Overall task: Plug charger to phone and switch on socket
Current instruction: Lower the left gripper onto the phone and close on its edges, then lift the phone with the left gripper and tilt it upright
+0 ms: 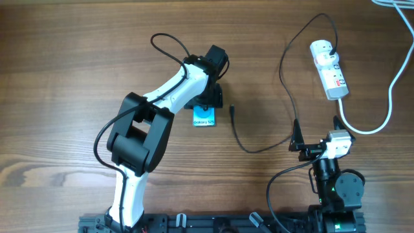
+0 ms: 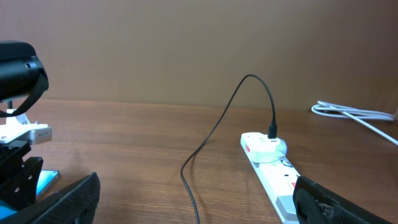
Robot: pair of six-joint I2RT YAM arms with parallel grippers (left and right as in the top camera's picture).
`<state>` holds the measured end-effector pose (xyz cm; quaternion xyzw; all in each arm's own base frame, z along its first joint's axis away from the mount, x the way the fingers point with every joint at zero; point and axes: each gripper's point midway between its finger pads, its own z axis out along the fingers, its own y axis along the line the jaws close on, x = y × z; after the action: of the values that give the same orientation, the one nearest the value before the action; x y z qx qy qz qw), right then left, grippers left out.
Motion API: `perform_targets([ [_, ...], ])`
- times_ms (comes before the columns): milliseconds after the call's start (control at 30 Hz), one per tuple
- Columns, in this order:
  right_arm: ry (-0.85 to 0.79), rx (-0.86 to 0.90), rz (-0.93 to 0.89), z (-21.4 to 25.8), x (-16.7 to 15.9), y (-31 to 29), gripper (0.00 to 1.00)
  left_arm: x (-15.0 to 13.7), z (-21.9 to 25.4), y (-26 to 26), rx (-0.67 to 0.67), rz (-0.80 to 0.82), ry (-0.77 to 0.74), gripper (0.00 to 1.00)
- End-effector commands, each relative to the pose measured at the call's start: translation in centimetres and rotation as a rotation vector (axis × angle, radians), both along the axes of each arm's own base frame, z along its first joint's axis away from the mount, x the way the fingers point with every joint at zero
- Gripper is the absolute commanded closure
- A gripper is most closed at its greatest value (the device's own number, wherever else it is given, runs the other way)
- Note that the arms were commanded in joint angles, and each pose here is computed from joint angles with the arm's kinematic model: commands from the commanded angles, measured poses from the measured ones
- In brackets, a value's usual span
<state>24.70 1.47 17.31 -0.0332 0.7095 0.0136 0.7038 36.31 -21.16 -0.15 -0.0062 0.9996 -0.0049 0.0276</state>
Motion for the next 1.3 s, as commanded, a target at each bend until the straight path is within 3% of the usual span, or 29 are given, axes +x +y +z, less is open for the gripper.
perform_targets([
  [0,-0.007,0.004,0.003,0.1,0.0,0.0,0.0,-0.5,-0.2,-0.6,-0.016,-0.006,0.035,0.27],
  [767,-0.007,0.004,0.003,0.2,0.0,0.0,0.0,-0.8,3.0,-1.3,-0.086,-0.003,0.023,0.28],
  [1267,-0.007,0.005,0.003,0.2,0.0,0.0,0.01,-1.0,8.0,-2.7,-0.372,0.041,0.075,0.28],
])
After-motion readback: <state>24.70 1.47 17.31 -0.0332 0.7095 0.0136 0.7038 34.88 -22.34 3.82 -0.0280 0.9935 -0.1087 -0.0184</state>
